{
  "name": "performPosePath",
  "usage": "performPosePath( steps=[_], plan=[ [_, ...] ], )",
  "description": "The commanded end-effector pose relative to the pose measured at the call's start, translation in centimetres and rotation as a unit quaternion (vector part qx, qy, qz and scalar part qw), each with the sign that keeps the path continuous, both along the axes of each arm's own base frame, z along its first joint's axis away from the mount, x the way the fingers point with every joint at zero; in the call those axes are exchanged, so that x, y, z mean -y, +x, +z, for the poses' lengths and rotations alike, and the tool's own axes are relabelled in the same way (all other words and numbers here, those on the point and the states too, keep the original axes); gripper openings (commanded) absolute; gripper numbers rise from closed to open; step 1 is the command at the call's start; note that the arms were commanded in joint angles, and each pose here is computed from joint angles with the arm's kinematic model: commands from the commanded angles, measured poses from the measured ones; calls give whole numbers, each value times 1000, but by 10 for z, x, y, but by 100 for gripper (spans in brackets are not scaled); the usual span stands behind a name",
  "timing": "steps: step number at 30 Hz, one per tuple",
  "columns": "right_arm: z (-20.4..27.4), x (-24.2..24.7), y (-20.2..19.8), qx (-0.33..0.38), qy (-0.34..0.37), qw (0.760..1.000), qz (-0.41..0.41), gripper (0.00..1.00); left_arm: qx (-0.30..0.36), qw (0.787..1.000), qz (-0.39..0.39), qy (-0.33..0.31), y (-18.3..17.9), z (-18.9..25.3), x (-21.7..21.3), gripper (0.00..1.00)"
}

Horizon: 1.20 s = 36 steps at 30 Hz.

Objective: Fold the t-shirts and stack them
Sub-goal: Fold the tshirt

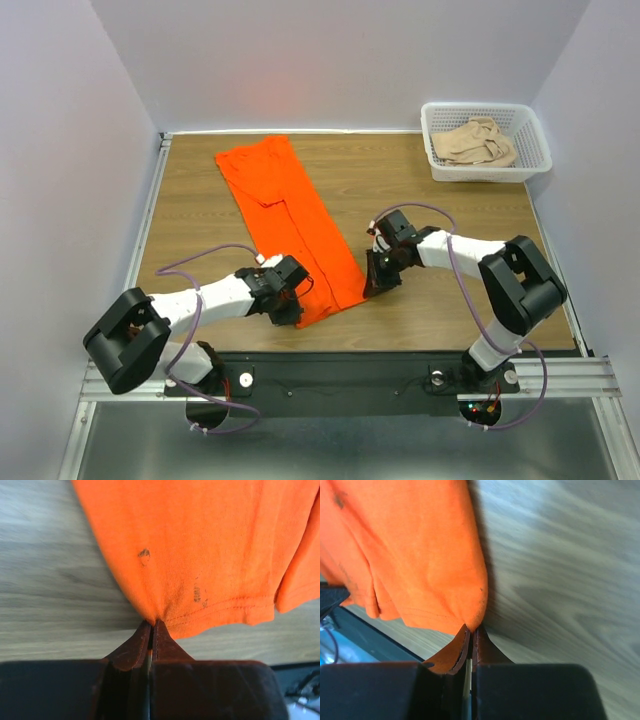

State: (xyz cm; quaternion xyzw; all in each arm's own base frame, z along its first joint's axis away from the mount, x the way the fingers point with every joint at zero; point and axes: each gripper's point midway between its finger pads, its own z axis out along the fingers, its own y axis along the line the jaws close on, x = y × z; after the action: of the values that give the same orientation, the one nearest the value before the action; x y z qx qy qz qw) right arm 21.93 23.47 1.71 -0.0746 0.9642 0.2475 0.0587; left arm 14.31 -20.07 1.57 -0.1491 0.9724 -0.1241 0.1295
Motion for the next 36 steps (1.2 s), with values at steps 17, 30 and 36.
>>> performPosePath(
  steps=[17,30,36],
  plan=[
    [80,43,18,63,-126,990,13,1,4,996,-45,-80,-15,63,16,0],
    [136,-29,122,151,-60,986,23,1,166,982,79,-35,98,121,-44,0],
    [139,-55,159,174,-43,983,35,1,199,975,99,1,126,116,-75,0]
  ],
)
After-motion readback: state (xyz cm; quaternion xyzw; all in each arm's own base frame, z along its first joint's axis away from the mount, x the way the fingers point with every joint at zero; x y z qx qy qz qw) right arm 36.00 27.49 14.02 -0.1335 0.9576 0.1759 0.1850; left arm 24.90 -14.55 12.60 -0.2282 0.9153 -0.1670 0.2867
